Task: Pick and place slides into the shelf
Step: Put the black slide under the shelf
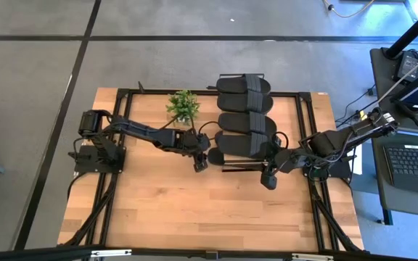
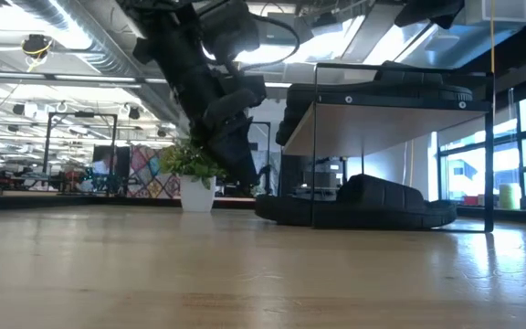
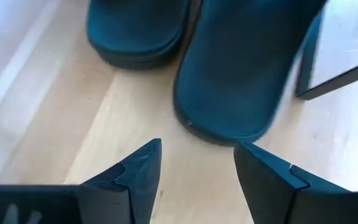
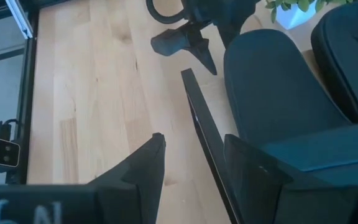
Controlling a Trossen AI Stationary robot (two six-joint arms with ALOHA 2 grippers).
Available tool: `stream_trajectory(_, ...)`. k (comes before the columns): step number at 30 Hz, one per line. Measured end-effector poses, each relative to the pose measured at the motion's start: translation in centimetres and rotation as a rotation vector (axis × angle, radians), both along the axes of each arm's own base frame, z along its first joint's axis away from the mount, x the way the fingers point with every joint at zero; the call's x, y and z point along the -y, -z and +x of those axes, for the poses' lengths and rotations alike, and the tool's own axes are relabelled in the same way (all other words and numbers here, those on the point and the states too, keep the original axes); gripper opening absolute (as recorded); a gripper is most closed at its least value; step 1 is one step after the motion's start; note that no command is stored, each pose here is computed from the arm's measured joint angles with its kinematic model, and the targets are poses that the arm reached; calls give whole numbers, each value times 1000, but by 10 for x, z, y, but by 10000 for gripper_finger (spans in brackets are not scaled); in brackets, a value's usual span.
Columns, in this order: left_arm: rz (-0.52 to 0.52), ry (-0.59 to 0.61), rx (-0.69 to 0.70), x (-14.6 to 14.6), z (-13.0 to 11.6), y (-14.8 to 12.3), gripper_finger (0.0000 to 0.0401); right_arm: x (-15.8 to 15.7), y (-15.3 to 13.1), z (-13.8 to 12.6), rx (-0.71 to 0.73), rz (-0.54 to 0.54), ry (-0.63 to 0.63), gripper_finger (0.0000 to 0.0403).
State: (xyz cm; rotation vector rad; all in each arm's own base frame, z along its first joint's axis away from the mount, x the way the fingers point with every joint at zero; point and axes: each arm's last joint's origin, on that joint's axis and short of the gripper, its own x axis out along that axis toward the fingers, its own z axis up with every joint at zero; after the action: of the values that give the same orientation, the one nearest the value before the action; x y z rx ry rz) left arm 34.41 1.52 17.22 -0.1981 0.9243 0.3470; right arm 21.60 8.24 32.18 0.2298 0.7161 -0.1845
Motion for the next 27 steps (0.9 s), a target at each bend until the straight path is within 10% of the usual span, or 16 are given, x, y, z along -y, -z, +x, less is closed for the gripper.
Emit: stream_trajectory(27,17,-17,37,-1,12,18,195,-5,1,-3,-19,17,-45,167)
